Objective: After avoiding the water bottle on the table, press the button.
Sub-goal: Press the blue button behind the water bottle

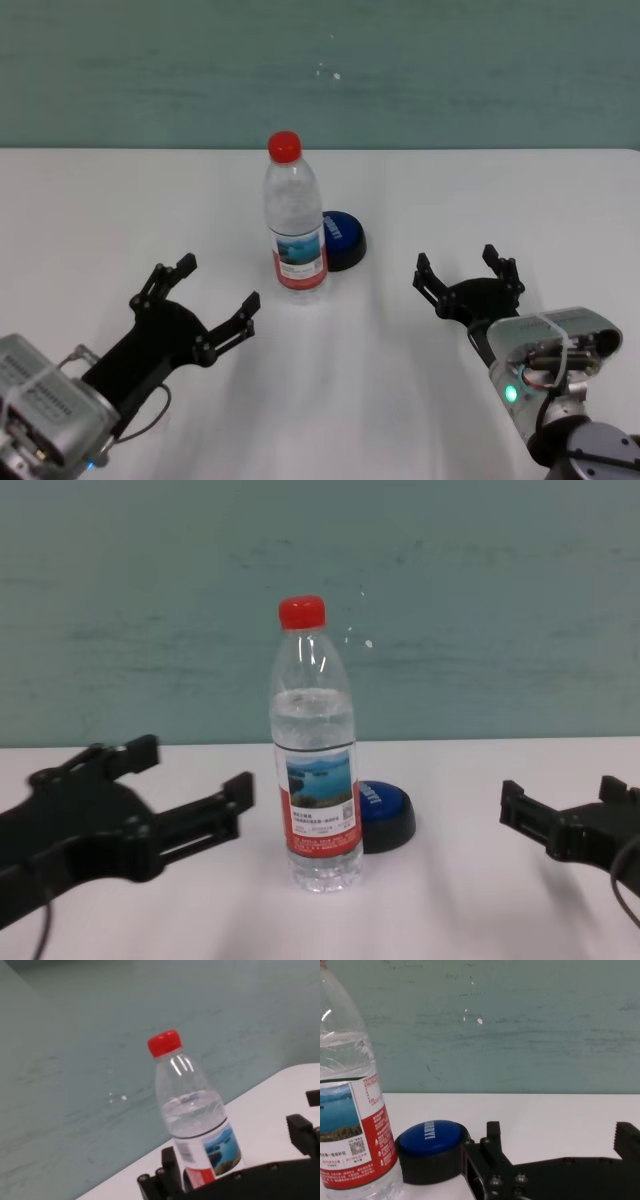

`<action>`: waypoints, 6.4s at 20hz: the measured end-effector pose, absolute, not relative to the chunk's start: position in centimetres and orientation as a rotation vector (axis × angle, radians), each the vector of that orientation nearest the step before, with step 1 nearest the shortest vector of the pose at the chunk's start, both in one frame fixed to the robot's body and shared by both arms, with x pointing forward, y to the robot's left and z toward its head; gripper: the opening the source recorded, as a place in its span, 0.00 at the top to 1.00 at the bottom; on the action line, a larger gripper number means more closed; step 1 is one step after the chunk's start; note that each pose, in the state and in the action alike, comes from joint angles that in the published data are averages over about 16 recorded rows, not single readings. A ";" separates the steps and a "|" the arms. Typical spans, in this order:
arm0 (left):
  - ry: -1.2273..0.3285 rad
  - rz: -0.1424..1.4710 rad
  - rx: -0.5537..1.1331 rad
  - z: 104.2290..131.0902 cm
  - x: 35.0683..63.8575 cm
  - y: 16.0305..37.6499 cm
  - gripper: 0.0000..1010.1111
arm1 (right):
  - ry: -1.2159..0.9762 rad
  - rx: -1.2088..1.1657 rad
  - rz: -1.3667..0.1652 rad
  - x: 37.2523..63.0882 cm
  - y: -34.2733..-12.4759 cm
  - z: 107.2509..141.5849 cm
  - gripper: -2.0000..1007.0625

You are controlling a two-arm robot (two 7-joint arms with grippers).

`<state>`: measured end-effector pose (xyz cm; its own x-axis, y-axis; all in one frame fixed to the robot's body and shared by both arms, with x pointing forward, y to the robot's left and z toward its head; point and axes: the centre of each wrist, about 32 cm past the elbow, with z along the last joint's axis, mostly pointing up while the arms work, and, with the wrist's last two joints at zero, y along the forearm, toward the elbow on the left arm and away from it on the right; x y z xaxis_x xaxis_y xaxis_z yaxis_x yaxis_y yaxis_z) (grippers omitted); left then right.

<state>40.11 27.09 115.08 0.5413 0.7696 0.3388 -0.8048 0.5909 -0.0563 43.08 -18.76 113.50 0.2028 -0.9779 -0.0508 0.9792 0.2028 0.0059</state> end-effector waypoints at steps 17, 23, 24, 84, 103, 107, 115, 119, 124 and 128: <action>-0.329 1.032 0.102 115.0 35.1 30.6 0.01 | 0.039 0.040 -1.366 43.1 -18.8 113.5 0.00; -0.321 1.056 0.106 114.6 34.6 32.1 0.01 | 0.039 0.040 -1.366 43.1 -18.8 113.5 0.00; -0.320 1.059 0.106 114.5 34.5 32.3 0.01 | 0.039 0.040 -1.366 43.1 -18.8 113.5 0.00; -0.304 0.989 0.114 114.4 46.4 35.5 0.01 | 0.039 0.040 -1.366 43.1 -18.8 113.5 0.00; -0.282 0.916 0.111 113.6 53.6 34.2 0.01 | 0.039 0.040 -1.366 43.1 -18.8 113.5 0.00; -0.275 0.892 0.109 113.3 55.0 33.6 0.01 | 0.039 0.040 -1.366 43.1 -18.8 113.5 0.00; -0.264 0.834 0.103 112.6 57.8 32.3 0.01 | 0.039 0.040 -1.366 43.1 -18.8 113.5 0.00; -0.259 0.813 0.102 112.3 58.8 31.6 0.01 | 0.039 0.040 -1.366 43.1 -18.8 113.5 0.00; -0.252 0.804 0.103 112.1 59.2 31.2 0.01 | 0.039 0.040 -1.366 43.1 -18.8 113.5 0.00; -0.249 0.807 0.107 111.9 59.2 31.2 0.01 | 0.039 0.040 -1.366 43.1 -18.8 113.5 0.00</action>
<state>59.19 31.23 111.94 0.6643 0.7007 0.2602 -0.7258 0.6880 0.0001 43.07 -18.76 113.50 0.2028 -0.9779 -0.0508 0.9792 0.2027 0.0059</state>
